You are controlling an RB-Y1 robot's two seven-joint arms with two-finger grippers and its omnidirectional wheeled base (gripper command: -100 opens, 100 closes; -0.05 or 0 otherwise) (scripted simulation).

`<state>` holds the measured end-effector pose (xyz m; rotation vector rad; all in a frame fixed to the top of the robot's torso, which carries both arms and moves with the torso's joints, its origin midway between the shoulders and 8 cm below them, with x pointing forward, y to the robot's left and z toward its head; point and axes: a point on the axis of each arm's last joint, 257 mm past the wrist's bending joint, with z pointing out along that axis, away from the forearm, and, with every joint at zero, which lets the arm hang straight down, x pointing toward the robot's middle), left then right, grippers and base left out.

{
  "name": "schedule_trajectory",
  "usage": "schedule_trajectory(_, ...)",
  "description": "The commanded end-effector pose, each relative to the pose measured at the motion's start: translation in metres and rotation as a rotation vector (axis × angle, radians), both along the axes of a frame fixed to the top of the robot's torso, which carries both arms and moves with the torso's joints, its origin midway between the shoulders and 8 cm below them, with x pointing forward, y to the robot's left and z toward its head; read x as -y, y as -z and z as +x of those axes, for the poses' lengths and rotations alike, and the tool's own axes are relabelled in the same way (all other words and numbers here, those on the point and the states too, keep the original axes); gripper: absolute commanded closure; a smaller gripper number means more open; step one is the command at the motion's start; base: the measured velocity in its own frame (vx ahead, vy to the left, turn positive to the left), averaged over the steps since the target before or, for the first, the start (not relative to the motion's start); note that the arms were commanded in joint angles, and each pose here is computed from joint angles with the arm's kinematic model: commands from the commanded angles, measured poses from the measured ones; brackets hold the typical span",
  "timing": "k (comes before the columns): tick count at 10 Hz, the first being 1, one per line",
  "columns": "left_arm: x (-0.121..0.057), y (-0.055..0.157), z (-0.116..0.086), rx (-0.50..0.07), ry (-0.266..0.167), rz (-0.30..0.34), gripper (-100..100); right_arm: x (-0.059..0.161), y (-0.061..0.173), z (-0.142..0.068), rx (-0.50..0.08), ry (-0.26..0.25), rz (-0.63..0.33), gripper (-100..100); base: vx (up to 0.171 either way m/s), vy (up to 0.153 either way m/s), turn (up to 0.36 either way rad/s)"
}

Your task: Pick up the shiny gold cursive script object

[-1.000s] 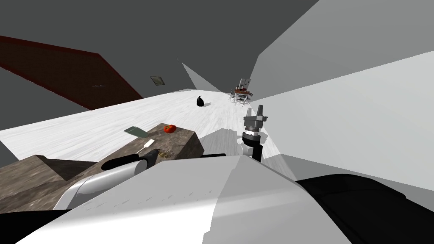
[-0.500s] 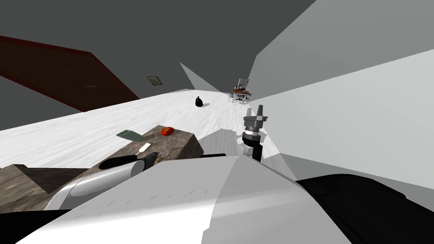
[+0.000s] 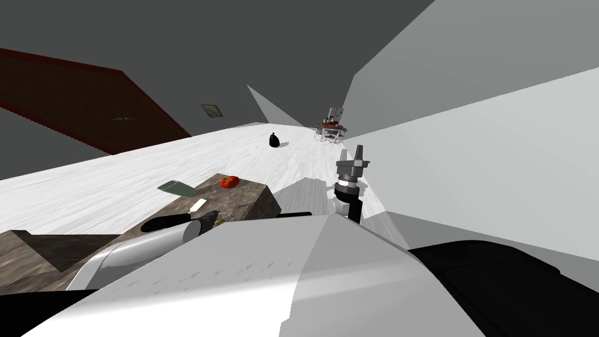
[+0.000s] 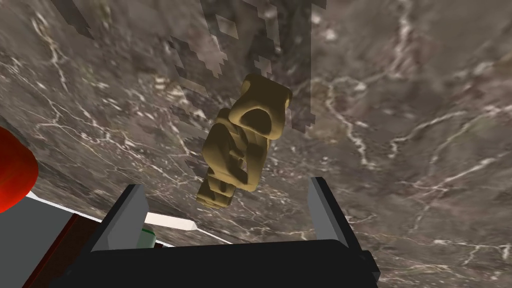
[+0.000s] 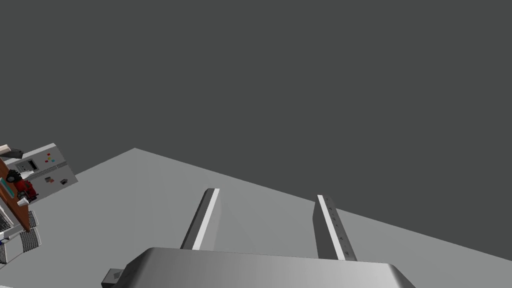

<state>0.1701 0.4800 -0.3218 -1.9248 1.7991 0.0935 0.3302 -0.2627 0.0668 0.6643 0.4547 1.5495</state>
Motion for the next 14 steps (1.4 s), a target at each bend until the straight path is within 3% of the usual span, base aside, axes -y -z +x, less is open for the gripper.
schedule_trajectory(1,-0.003,0.006,0.002,0.001,-0.002,0.000,-100,0.000,0.000,0.000,0.000,0.000,0.000,0,-0.006,0.007,-0.010)
schedule_trajectory(4,-0.005,0.013,0.003,0.000,-0.004,0.000,-100,0.000,0.000,0.000,0.000,0.000,0.000,0,-0.003,0.004,-0.007)
schedule_trajectory(5,-0.005,0.013,0.003,0.001,-0.003,0.001,100,0.000,0.000,0.000,0.000,0.000,0.000,0,0.000,0.000,0.000)
schedule_trajectory(9,-0.005,0.013,0.003,0.000,-0.002,0.001,100,0.000,0.000,0.000,0.000,0.000,0.000,0,0.000,0.000,0.000)
schedule_trajectory(10,-0.005,0.013,0.003,0.000,-0.002,0.001,0,0.000,0.000,0.000,0.000,0.000,0.000,0,0.000,0.000,0.000)
schedule_trajectory(11,-0.003,0.006,0.002,0.001,-0.002,0.000,100,0.000,0.000,0.000,0.000,0.000,0.000,0,0.005,-0.005,0.016)
schedule_trajectory(14,0.002,-0.004,-0.002,0.001,0.002,0.000,100,0.000,0.000,0.000,0.000,0.000,0.000,0,0.006,-0.008,0.013)
